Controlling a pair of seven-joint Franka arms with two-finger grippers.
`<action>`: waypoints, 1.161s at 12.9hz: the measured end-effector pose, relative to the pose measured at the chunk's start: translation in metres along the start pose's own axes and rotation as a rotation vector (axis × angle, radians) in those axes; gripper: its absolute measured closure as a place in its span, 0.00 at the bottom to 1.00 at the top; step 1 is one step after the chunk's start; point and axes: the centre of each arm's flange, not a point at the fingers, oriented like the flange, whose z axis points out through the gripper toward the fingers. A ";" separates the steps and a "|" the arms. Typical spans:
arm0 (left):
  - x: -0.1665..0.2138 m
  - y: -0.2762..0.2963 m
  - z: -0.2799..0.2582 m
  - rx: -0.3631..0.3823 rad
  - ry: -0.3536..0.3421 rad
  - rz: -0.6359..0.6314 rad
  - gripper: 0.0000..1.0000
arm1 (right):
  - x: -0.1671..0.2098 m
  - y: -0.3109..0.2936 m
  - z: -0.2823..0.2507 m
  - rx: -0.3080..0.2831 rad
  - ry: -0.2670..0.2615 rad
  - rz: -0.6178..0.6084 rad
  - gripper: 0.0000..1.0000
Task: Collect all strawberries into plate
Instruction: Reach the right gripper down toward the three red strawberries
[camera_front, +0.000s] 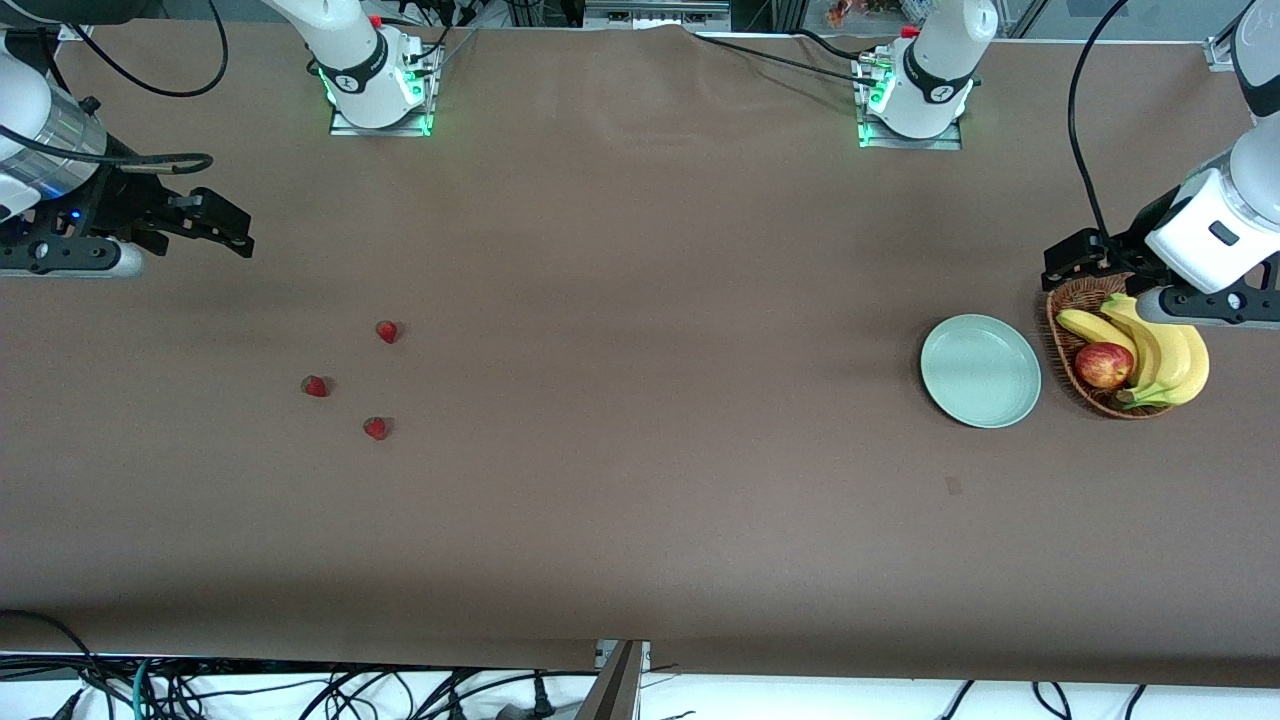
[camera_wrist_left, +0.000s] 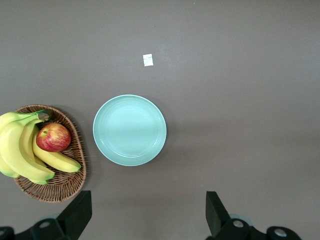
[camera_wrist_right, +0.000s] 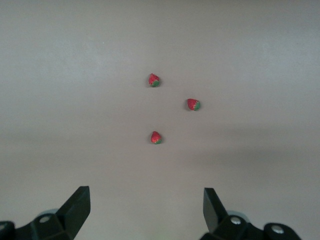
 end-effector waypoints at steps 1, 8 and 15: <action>0.000 0.000 0.000 0.000 0.000 0.000 0.00 | 0.000 -0.001 0.000 -0.001 -0.004 -0.001 0.00; 0.000 0.000 0.000 0.000 0.001 0.000 0.00 | -0.002 -0.004 -0.001 -0.001 -0.007 -0.001 0.00; 0.000 0.000 0.000 0.000 0.001 0.000 0.00 | 0.002 0.007 0.000 -0.007 -0.001 0.024 0.00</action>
